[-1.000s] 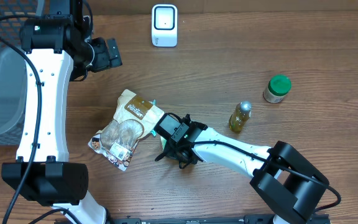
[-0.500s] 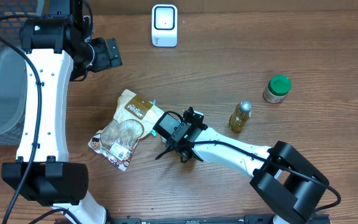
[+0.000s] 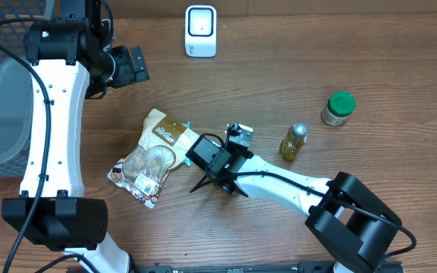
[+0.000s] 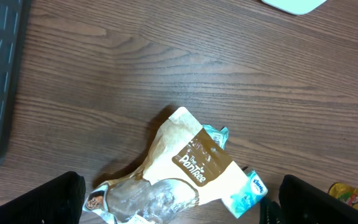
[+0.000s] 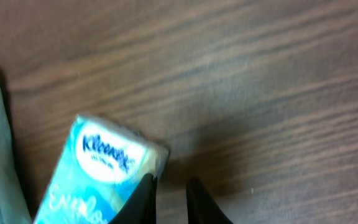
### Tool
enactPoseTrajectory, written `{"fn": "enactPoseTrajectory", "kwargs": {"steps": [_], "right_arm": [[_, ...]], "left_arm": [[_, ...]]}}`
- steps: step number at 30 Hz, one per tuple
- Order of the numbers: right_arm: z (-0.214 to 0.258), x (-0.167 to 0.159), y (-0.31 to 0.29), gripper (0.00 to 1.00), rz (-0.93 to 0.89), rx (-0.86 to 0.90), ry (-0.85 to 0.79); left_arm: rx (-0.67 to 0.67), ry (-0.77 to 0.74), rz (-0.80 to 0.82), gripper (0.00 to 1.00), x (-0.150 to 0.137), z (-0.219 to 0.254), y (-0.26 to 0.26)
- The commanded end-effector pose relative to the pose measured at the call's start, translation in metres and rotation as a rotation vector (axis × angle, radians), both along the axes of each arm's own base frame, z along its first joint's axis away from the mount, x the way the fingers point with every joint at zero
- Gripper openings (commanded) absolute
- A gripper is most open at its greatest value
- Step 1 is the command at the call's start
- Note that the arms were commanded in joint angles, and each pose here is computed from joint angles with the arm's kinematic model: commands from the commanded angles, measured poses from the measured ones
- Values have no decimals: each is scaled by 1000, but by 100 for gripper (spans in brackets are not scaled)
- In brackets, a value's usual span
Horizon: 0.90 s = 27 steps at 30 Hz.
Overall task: Scan the item barcode
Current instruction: 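Lower the right gripper and grasp the Kleenex pack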
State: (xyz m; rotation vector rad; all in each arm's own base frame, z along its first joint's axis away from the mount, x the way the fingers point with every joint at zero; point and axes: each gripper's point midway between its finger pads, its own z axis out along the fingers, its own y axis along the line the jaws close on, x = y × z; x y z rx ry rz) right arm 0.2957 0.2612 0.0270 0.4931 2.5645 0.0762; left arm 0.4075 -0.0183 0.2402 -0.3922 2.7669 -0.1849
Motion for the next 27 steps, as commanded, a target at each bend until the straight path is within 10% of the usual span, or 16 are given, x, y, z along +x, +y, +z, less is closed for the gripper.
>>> {"fn": "enactPoseTrajectory", "kwargs": {"steps": [1, 7, 14, 27], "right_arm": [[10, 14, -10, 15, -37, -44, -93], [23, 23, -18, 4, -61, -87, -168], [41, 12, 3, 32, -15, 56, -95], [14, -15, 31, 33, -58, 282, 88]], "left_arm": [[-5, -2, 5, 100, 0, 1, 0], [-5, -2, 5, 100, 0, 1, -1], [-5, -2, 5, 100, 0, 1, -1], [-5, -2, 5, 100, 0, 1, -1]]}}
